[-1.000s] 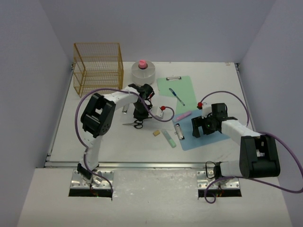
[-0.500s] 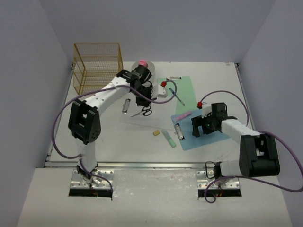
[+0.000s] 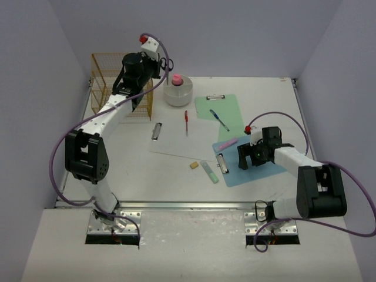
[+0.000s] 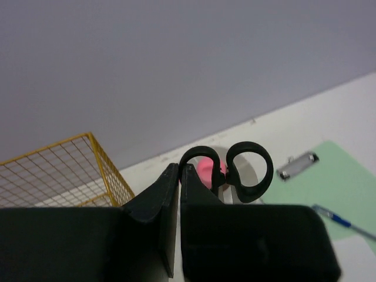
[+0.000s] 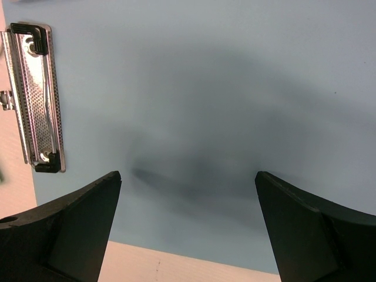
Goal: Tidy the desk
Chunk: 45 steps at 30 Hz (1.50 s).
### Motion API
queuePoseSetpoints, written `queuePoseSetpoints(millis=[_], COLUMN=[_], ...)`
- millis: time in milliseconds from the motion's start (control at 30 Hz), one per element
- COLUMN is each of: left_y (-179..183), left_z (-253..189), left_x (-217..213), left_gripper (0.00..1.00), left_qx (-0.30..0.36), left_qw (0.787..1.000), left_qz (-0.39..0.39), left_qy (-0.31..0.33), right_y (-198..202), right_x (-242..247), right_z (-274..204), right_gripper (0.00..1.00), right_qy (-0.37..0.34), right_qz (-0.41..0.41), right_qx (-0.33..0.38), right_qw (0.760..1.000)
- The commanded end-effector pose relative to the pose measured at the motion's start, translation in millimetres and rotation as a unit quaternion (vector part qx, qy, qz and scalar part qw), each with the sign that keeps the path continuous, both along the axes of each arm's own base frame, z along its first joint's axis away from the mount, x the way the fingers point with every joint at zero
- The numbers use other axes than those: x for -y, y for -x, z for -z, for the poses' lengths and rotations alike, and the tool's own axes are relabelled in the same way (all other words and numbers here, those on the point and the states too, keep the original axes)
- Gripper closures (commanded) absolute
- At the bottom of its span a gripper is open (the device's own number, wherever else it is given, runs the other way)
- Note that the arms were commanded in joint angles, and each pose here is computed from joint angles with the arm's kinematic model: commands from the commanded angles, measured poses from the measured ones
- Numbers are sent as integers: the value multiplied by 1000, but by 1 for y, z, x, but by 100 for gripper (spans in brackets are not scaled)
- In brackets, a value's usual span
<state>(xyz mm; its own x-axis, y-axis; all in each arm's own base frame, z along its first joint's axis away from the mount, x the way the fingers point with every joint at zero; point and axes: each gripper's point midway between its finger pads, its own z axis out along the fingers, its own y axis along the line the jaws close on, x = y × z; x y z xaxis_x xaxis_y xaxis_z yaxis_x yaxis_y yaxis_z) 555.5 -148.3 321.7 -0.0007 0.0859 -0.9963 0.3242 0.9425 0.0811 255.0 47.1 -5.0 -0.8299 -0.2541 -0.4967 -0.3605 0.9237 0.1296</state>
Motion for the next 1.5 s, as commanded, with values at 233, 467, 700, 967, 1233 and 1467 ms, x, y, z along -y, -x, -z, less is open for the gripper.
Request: queuePoseSetpoints(millis=[233, 467, 700, 967, 1233, 1467], left_y=[-59, -80, -96, -92, -88, -89], left_z=[-58, -30, -23, -24, 7, 27], left_x=[15, 38, 19, -18, -27, -24], left_gripper=[100, 100, 100, 100, 100, 100], left_qx=[192, 222, 247, 272, 229, 188], left_qw=[972, 970, 963, 947, 953, 959], left_qz=[-33, -22, -84, -171, -195, -202], left_qy=[128, 96, 72, 12, -46, -60], right_y=[-8, -7, -6, -6, -6, -5], right_x=[-2, -1, 0, -1, -2, -3], right_z=[-3, -2, 0, 0, -1, -1], right_gripper=[1, 1, 1, 1, 1, 1], right_qy=[-8, -6, -3, -6, -9, -10], right_qz=[5, 6, 6, 3, 2, 0], right_qx=[-1, -2, -4, -6, -6, -6], right_qw=[1000, 1000, 1000, 1000, 1000, 1000])
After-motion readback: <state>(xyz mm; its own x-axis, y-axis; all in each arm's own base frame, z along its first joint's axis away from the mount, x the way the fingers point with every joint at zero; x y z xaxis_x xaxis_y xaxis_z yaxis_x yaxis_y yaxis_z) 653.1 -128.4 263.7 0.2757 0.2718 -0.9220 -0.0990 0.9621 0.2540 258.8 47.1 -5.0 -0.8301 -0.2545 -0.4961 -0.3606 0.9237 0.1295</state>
